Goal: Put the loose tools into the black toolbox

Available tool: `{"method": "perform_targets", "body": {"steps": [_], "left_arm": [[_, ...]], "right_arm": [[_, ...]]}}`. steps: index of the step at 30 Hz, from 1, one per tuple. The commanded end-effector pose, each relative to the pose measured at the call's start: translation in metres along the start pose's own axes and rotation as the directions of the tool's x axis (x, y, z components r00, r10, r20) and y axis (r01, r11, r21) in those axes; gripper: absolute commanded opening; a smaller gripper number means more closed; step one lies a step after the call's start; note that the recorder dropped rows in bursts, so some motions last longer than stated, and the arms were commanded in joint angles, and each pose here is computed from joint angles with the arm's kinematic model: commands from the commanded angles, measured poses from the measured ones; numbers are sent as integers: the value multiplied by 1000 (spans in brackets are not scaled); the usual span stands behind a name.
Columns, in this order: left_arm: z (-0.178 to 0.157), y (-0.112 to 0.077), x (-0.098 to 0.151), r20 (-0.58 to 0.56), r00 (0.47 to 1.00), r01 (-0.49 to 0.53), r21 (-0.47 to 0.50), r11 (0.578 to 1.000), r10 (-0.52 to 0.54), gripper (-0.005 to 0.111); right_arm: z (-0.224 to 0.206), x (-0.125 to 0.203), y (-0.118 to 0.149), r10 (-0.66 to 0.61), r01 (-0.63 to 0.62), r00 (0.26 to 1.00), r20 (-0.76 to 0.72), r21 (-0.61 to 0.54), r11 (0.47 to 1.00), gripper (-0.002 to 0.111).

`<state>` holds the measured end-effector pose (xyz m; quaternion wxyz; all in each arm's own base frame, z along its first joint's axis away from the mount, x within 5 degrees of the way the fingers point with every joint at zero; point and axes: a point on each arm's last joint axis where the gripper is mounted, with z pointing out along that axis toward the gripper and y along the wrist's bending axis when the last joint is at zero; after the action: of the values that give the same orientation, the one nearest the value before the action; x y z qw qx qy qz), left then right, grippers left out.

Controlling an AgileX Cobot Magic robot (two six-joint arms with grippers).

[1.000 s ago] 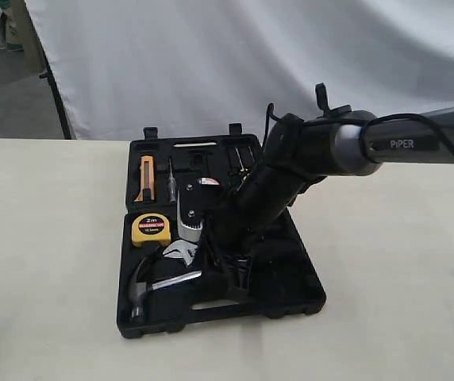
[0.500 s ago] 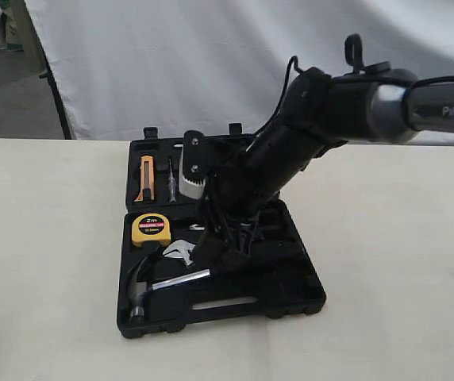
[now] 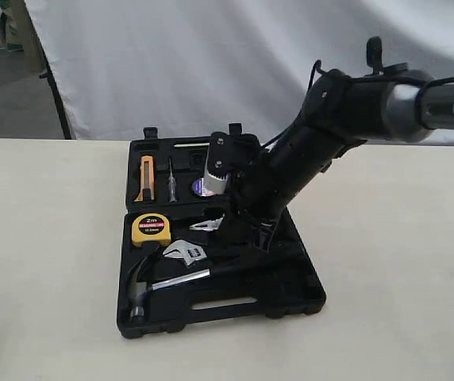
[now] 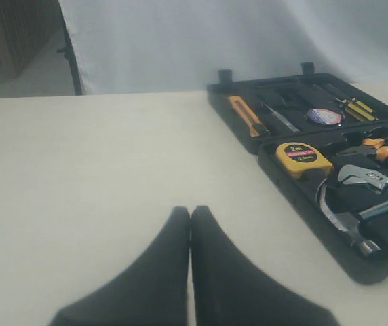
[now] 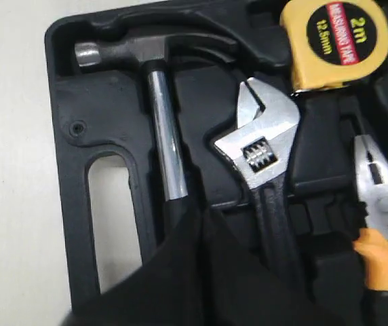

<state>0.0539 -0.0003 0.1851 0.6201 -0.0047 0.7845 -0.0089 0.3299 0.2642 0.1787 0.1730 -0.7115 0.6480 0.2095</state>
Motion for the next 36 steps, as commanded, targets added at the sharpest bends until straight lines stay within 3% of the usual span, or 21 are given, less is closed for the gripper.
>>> {"method": "perform_targets", "body": {"steps": [1, 10, 15, 19, 24, 30, 36], "left_arm": [[0, 0, 1, 0, 1000, 2, 8, 1000, -2, 0], [0, 0, 1, 0, 1000, 2, 8, 1000, -2, 0], [0, 0, 1, 0, 1000, 2, 8, 1000, -2, 0], [0, 0, 1, 0, 1000, 2, 8, 1000, -2, 0], [0, 0, 1, 0, 1000, 2, 8, 1000, -2, 0], [0, 0, 1, 0, 1000, 2, 8, 1000, -2, 0], [0, 0, 1, 0, 1000, 2, 8, 1000, -2, 0]], "right_arm": [[27, 21, -5, 56, -61, 995, -77, -57, 997, 0], [46, 38, -5, 74, -91, 985, -158, -102, 991, 0], [22, 21, -3, 72, -78, 992, -107, -51, 996, 0], [2, -4, 4, 93, -92, 995, 26, -37, 995, 0], [37, -28, 22, 8, -7, 1000, 3, -38, 999, 0], [74, -14, 23, 30, -35, 998, -62, -79, 996, 0], [77, -11, 21, 27, -32, 996, -80, -68, 997, 0]]}}
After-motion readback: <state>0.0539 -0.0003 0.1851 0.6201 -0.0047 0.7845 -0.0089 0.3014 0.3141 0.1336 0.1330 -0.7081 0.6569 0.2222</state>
